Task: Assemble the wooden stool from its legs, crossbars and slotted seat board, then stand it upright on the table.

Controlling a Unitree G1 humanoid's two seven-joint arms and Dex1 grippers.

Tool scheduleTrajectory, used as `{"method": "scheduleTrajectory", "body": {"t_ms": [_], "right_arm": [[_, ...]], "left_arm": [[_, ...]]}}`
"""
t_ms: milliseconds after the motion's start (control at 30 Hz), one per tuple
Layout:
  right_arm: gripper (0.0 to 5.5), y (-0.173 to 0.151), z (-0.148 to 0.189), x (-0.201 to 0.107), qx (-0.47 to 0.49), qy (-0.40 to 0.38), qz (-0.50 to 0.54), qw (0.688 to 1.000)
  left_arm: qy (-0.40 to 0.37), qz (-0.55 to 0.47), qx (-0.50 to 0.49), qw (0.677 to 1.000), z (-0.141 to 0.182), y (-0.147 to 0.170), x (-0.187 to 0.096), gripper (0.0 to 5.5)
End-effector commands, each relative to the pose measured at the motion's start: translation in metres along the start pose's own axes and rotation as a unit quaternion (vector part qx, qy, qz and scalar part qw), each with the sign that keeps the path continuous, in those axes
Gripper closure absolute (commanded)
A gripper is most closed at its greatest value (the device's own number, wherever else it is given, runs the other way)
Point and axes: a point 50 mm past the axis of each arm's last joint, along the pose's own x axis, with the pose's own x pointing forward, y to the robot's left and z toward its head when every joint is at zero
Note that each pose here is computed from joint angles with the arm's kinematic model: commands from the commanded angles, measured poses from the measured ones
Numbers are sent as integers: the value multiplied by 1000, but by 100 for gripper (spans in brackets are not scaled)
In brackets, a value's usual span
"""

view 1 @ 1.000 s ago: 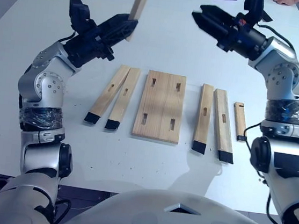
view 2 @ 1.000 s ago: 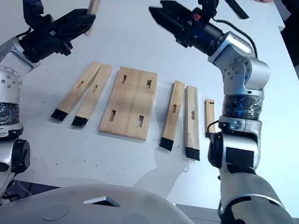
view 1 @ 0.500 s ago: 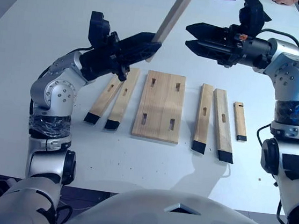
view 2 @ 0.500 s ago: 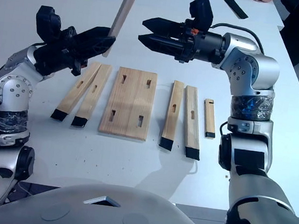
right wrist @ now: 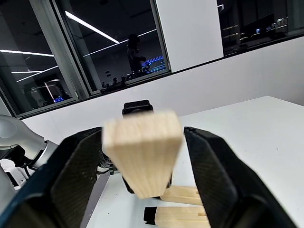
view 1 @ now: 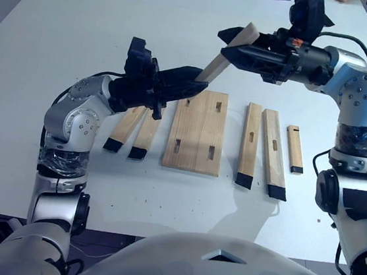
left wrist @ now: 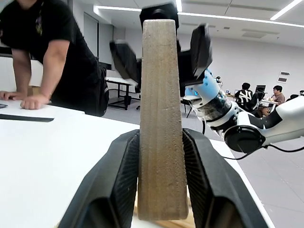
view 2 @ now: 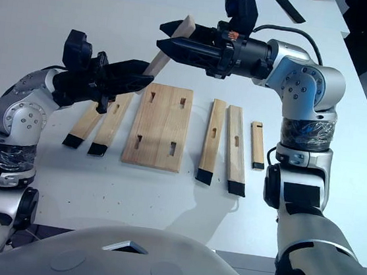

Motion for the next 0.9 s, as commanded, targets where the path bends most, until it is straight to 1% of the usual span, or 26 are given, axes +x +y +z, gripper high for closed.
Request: {"method": "scheduleTrajectory", "body": {"t_ms": [33, 333, 367, 500, 600, 667, 767, 800, 900], "right_arm": [[266, 3, -1, 2, -1, 28, 9, 1000], [403, 5, -8, 3, 8, 48, 22, 999], [410, 5, -9, 3, 10, 49, 20, 999], [410, 5, -9, 1, 16, 47, 18, 999], [410, 3, -9, 0, 12, 50, 12, 999], [410, 1, -8, -1, 5, 50, 1, 999], [415, -4, -5, -4, -1, 44, -18, 999], [416, -5, -4, -5, -1, 41, -22, 999], [417, -7, -2, -6, -3, 33, -29, 999]], "left_arm": [[9, -7, 10, 1000, 3, 1, -1, 419], [9, -22, 6, 1000, 3, -2, 0, 419], [7, -22, 6, 1000, 3, -2, 0, 419], [5, -19, 6, 1000, 2, -2, -2, 419], [14, 3, 12, 1000, 0, 3, -4, 419], [20, 20, 8, 1000, -3, 6, -3, 419], [35, 16, -11, 999, -9, 6, 1, 419], [36, 21, -17, 999, -10, 7, 1, 382], [32, 27, -27, 999, -11, 10, 0, 341]]}}
